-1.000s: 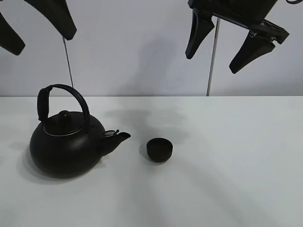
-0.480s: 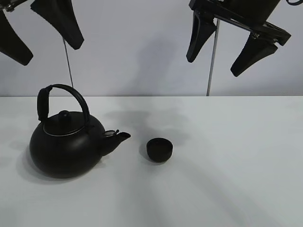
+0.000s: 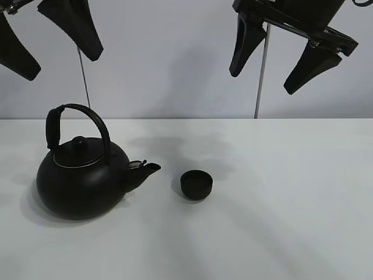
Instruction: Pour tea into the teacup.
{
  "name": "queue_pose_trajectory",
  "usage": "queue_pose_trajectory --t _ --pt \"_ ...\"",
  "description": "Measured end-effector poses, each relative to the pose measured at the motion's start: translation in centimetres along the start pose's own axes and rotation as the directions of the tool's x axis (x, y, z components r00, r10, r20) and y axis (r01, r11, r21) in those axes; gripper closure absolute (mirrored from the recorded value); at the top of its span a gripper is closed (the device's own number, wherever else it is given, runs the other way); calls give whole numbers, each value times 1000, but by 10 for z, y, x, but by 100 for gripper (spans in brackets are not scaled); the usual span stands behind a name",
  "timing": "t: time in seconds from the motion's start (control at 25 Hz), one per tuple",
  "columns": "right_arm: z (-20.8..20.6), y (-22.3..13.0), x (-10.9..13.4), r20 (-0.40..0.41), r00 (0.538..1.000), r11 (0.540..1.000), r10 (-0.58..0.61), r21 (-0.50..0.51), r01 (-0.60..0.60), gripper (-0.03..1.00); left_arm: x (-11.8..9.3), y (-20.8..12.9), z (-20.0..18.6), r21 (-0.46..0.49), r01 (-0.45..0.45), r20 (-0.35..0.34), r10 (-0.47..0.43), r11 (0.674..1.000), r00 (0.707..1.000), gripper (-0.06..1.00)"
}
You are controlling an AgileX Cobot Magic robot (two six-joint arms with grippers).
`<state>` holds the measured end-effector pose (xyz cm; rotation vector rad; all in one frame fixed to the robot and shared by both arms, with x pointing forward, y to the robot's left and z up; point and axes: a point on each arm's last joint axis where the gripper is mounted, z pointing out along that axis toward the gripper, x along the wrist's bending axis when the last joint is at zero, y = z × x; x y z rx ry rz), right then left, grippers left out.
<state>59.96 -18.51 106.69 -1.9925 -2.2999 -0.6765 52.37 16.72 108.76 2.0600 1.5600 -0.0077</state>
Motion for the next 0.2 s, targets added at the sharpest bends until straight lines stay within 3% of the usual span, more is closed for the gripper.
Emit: queue_pose_trajectory --t 0.2 --pt "0 0 1 -6 1000 1000 3 -2 -3 36 0 0 0 0 0 0 0 1000 1000 29"
